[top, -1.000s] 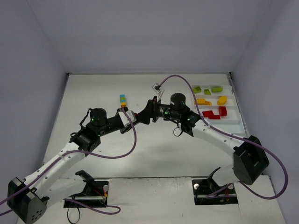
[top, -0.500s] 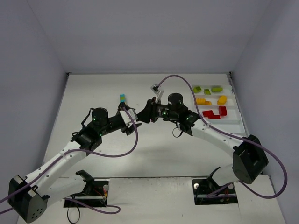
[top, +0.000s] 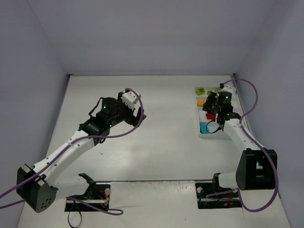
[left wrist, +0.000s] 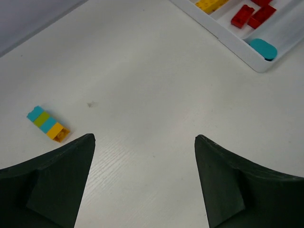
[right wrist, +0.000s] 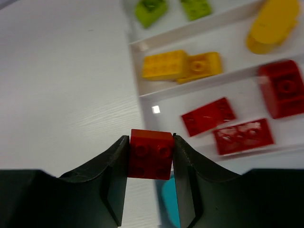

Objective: Sort the legos into containers by color

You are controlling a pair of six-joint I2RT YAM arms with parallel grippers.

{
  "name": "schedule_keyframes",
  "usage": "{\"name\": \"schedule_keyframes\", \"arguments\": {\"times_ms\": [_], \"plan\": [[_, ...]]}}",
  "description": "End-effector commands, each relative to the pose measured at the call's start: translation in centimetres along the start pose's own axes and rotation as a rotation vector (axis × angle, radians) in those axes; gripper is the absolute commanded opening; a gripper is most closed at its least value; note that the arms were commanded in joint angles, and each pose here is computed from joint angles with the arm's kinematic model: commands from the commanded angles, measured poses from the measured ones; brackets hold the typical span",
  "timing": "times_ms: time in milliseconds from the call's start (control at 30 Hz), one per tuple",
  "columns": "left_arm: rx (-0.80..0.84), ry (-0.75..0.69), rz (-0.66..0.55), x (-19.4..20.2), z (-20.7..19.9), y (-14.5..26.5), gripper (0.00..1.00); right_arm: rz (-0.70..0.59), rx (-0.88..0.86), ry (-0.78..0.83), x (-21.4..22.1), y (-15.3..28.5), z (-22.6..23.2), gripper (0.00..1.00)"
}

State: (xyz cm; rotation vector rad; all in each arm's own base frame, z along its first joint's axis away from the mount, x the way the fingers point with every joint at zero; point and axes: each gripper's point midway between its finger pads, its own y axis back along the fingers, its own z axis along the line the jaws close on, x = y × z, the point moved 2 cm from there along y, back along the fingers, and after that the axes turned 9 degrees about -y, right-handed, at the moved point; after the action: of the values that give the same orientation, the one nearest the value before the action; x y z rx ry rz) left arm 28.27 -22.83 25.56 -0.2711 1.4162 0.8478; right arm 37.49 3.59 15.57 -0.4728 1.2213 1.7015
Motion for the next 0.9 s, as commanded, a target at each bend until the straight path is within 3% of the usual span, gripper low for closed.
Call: {"name": "schedule_keyframes", "arguments": {"times_ms": [0,33,233,600,867], "plan": [[-0.191,0.193,0.030,-2.2,3.0,0.6,0.79,-0.062,0.225,-0.017,-1.8,-0.7,-6.4,0.00],[-0.209,0.211,0.093,-1.0,3.4,0.5,0.84,-0.068,0.242,-0.030,-2.3,-1.0,-7.1,0.00],[-0.338,0.260,0.190,0.5,5.8,0.9,0.84,-0.046,0.324,-0.086,-2.6,-4.0,-10.9,0.01],[-0.496,0.387,0.156,1.3,9.3,2.5,0.84,0.075,0.114,-0.066,0.5,-6.6,-6.6,0.09],[-0.577,0.433,0.211,3.1,10.6,2.6,0.84,0.124,0.093,-0.038,2.1,-7.6,-5.6,0.40]]}}
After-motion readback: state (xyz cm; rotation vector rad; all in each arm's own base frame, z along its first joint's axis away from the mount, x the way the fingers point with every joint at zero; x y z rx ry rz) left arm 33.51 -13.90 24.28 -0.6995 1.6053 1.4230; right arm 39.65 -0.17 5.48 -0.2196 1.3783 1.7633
